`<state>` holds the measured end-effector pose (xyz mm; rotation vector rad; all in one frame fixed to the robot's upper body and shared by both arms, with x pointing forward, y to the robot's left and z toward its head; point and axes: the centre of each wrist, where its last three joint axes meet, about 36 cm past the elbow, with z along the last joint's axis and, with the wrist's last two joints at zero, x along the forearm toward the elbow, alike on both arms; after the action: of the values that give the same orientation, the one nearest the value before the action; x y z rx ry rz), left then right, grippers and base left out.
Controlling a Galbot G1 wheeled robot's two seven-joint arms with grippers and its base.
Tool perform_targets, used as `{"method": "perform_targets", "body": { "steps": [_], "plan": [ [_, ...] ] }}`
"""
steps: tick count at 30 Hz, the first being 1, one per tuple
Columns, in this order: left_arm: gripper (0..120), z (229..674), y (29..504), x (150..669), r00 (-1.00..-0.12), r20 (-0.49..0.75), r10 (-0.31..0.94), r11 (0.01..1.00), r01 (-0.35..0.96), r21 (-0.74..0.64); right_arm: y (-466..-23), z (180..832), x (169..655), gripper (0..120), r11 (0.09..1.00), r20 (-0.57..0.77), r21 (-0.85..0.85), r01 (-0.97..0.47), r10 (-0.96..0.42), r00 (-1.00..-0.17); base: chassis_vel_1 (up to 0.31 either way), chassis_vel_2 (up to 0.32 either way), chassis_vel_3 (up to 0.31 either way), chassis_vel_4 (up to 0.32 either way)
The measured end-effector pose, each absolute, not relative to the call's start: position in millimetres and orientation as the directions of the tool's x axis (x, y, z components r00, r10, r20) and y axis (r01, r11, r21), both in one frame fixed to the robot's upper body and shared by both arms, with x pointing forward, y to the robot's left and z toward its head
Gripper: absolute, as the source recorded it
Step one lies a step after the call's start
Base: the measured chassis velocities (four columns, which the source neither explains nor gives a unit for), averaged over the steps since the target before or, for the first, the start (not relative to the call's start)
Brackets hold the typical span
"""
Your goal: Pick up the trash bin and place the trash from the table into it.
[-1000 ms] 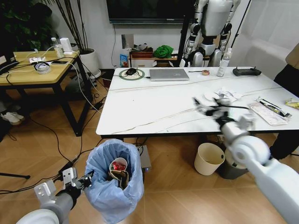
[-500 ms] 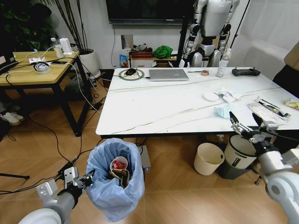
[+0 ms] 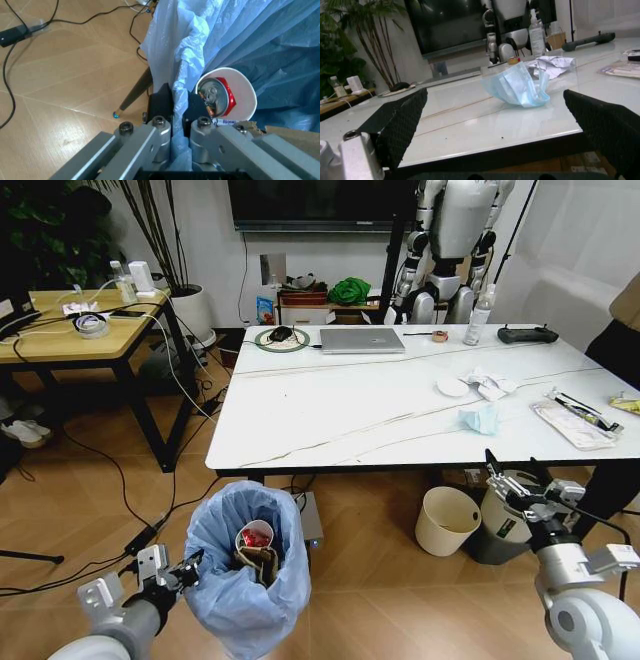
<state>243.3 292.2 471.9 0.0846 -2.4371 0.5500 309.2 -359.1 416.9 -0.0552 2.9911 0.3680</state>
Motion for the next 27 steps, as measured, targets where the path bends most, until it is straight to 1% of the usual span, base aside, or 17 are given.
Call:
{"method": "perform_targets", "body": {
  "steps": [7, 27],
  "plan": [
    [0, 474.7, 291.3, 242.8, -0.806, 0.588, 0.069, 0.912, -0.188, -0.365, -353.1, 407.7, 307.0, 100, 0.965, -0.139, 0.256, -0.058, -0.022, -0.99, -0.111, -0.105, 0.105, 0.098],
    [0, 466.3, 282.8, 240.0, -0.796, 0.6, 0.079, 0.913, -0.185, -0.365, -355.4, 402.2, 308.3, 100, 0.969, -0.15, 0.238, -0.06, -0.024, -0.988, -0.15, -0.153, 0.154, 0.158]
  ]
}}
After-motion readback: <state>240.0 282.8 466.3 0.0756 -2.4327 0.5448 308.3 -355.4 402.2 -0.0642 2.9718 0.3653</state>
